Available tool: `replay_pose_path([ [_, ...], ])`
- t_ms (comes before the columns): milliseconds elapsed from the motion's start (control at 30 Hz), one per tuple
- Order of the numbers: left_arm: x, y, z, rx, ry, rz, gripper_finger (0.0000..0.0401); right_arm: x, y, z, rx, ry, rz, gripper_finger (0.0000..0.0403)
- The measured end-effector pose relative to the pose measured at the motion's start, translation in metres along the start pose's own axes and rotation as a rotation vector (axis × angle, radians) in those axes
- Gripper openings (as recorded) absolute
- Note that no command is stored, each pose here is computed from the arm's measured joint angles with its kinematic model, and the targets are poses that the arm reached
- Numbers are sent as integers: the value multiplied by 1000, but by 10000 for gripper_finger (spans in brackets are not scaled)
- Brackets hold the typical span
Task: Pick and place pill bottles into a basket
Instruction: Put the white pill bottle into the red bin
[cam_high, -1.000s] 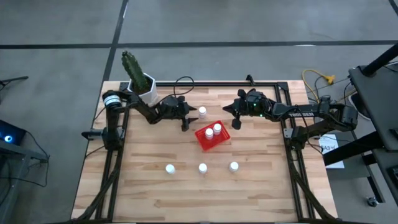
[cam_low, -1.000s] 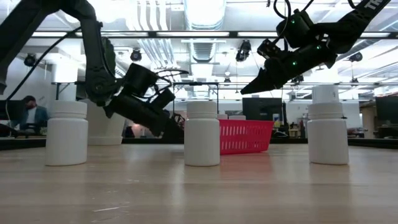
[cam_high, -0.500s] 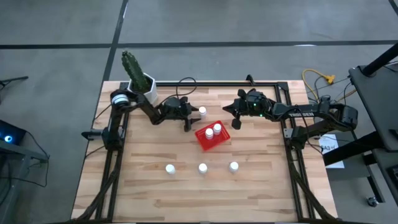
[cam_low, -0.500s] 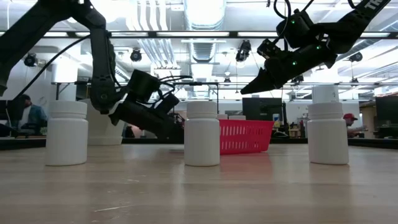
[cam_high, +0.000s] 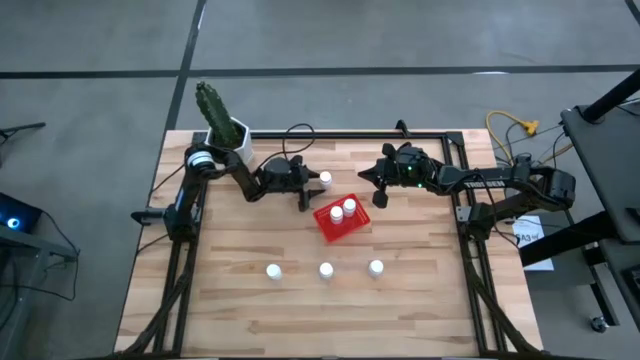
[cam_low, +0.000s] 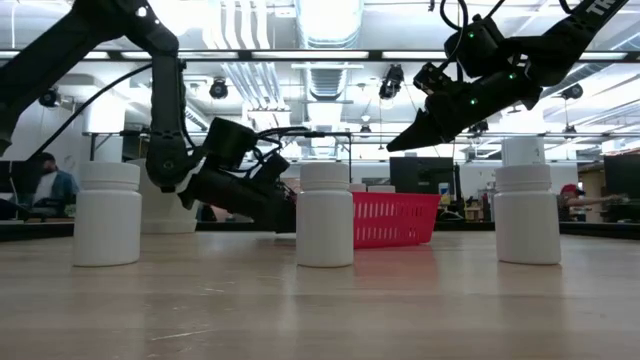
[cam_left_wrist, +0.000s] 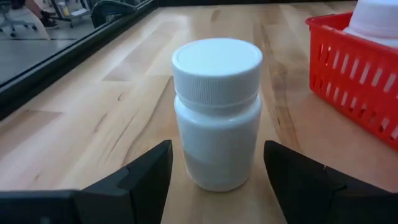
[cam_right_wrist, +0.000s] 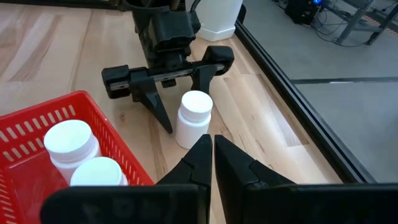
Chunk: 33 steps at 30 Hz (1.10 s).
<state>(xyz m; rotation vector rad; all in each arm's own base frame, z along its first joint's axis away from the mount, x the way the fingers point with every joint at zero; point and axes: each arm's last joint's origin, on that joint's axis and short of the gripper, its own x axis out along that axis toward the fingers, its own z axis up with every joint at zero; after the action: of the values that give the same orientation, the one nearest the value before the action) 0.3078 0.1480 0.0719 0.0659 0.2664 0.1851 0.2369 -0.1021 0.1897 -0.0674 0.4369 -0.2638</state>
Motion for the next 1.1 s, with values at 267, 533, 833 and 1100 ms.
replay_pose_path([
  [267, 9, 2, -1, -3, -15, -1, 235, 0, 0, 0, 0, 0, 0, 8],
  [533, 11, 2, 1, -20, -26, -22, 235, 0, 0, 0, 0, 0, 0, 8],
  [833, 11, 2, 0, -24, -17, -24, 164, 0, 0, 0, -4, -1, 0, 8],
  [1100, 12, 2, 3, -32, -9, -38, 135, 0, 0, 0, -3, -3, -1, 8],
])
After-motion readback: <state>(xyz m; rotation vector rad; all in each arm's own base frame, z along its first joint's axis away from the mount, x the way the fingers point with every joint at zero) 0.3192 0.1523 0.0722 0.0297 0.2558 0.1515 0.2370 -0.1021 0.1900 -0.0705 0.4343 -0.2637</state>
